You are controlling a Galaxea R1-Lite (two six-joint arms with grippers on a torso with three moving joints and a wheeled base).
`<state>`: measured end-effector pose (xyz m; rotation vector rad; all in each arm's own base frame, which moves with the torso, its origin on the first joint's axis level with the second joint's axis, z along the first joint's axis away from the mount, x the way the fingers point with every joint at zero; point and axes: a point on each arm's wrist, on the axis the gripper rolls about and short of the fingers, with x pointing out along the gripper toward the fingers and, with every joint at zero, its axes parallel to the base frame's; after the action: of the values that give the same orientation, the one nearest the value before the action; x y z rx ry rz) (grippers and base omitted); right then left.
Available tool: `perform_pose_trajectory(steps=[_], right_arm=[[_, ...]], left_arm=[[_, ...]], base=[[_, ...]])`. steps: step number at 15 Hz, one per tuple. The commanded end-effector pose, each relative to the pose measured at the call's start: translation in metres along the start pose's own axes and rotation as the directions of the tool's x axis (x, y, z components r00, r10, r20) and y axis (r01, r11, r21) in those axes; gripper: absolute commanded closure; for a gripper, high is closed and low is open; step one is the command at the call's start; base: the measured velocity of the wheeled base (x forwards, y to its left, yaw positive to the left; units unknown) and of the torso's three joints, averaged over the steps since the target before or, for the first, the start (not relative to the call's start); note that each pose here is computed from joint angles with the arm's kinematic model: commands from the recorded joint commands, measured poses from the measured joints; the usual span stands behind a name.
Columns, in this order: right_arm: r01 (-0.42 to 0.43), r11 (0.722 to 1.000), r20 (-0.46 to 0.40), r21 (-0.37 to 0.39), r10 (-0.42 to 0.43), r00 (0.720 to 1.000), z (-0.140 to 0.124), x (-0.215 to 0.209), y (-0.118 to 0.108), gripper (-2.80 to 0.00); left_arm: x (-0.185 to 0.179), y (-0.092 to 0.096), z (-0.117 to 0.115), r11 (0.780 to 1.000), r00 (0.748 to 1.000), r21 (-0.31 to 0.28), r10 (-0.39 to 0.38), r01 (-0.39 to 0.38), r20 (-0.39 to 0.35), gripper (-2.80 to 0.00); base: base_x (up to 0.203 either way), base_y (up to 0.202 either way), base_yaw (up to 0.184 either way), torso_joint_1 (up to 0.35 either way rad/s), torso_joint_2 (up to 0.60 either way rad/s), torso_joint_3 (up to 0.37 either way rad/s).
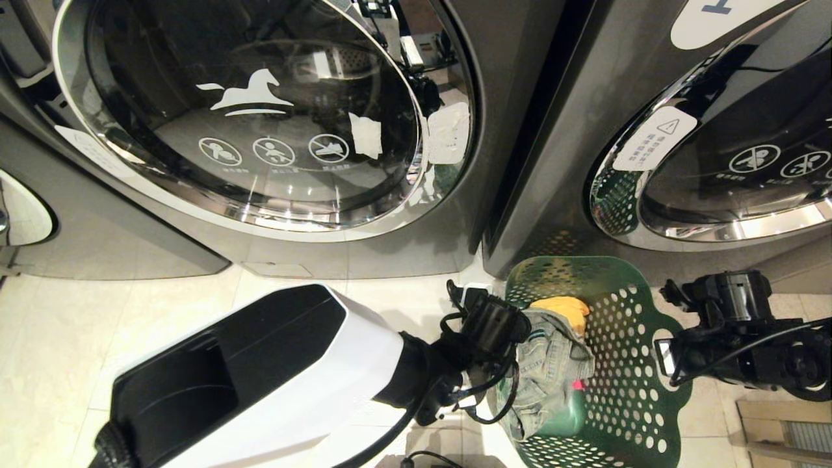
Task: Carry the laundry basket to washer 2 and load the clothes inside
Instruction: Pick up the clothes basket and put it beside the washing machine
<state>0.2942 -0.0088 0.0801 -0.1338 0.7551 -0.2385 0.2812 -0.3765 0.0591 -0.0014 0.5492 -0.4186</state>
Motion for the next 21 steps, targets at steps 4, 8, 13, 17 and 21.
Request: perform_pose_trajectory(steps=[4,8,13,17,21], right_arm=[[-0.072,0.997,0.081,0.015,0.071,0.994,0.006,-0.028,-0.005,-2.8],[-0.19,0.981,0.185,0.036,0.18,0.966,0.017,-0.056,-0.009,-2.8],[-0.238,0.971,0.253,0.019,0.226,0.941,0.008,-0.092,-0.012,0.0],[-0.257,0.966,0.264,0.001,0.248,0.932,-0.014,-0.119,-0.013,0.0],[-0.257,0.966,0.319,0.005,0.242,0.916,-0.022,-0.145,-0.02,0.0]], left_arm=[[-0.041,-0.006,0.043,0.997,0.993,-0.042,-0.054,0.058,0.105,-2.8],[-0.068,-0.007,0.063,0.995,0.985,-0.053,-0.08,0.09,0.153,-2.8],[-0.128,0.013,0.089,0.993,0.971,-0.075,-0.07,0.089,0.227,-2.8],[-0.182,0.042,0.099,0.996,0.957,-0.086,-0.002,0.028,0.291,0.0],[-0.238,0.094,0.096,0.993,0.939,-0.118,0.061,-0.022,0.338,0.0]], base=[[0.0,0.0,0.0,0.0,0.0,0.0],[0.0,0.0,0.0,0.0,0.0,0.0],[0.0,0.0,0.0,0.0,0.0,0.0],[0.0,0.0,0.0,0.0,0.0,0.0],[0.0,0.0,0.0,0.0,0.0,0.0]])
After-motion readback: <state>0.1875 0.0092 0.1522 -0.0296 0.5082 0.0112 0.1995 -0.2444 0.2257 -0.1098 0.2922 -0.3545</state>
